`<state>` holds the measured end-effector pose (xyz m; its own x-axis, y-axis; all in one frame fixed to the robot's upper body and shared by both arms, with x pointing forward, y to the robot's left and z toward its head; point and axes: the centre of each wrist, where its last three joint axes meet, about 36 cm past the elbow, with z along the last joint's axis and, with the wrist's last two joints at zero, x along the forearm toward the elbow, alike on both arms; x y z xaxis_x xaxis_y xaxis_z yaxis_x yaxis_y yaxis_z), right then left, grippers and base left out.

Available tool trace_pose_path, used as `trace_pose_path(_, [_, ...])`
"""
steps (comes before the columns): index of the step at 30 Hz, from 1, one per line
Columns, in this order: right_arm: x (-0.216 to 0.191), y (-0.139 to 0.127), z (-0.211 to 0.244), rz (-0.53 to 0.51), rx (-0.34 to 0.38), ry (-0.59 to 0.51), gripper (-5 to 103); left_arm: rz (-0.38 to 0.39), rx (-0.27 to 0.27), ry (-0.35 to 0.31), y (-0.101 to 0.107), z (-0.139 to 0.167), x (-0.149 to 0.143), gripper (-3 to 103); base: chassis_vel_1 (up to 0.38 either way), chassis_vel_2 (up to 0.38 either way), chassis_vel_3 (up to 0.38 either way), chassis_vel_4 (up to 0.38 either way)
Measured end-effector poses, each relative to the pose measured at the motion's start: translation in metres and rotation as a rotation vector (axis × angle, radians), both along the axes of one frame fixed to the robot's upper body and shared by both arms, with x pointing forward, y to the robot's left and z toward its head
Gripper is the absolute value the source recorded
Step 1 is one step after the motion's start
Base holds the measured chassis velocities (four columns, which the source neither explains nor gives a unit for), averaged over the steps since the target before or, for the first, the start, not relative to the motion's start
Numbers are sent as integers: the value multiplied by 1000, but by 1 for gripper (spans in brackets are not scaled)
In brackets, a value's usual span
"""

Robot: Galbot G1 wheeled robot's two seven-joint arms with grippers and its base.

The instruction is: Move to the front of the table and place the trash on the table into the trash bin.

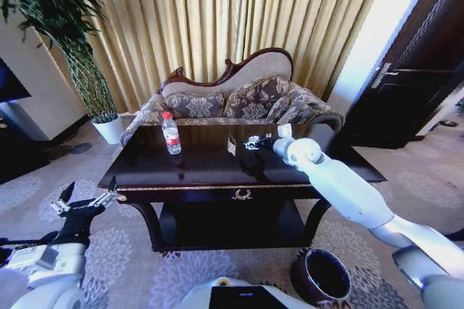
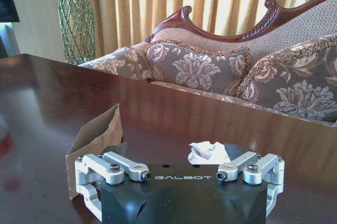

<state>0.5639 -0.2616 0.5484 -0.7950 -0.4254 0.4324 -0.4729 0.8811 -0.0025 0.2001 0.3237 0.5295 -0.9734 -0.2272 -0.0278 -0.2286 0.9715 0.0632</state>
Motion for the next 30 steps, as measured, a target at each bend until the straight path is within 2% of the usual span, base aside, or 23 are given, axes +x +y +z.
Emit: trace_pose_path(30, [13,-2,-18,-37,-8,-2,100,5,-3,4,0,-1,-1,100,0,0,0,0])
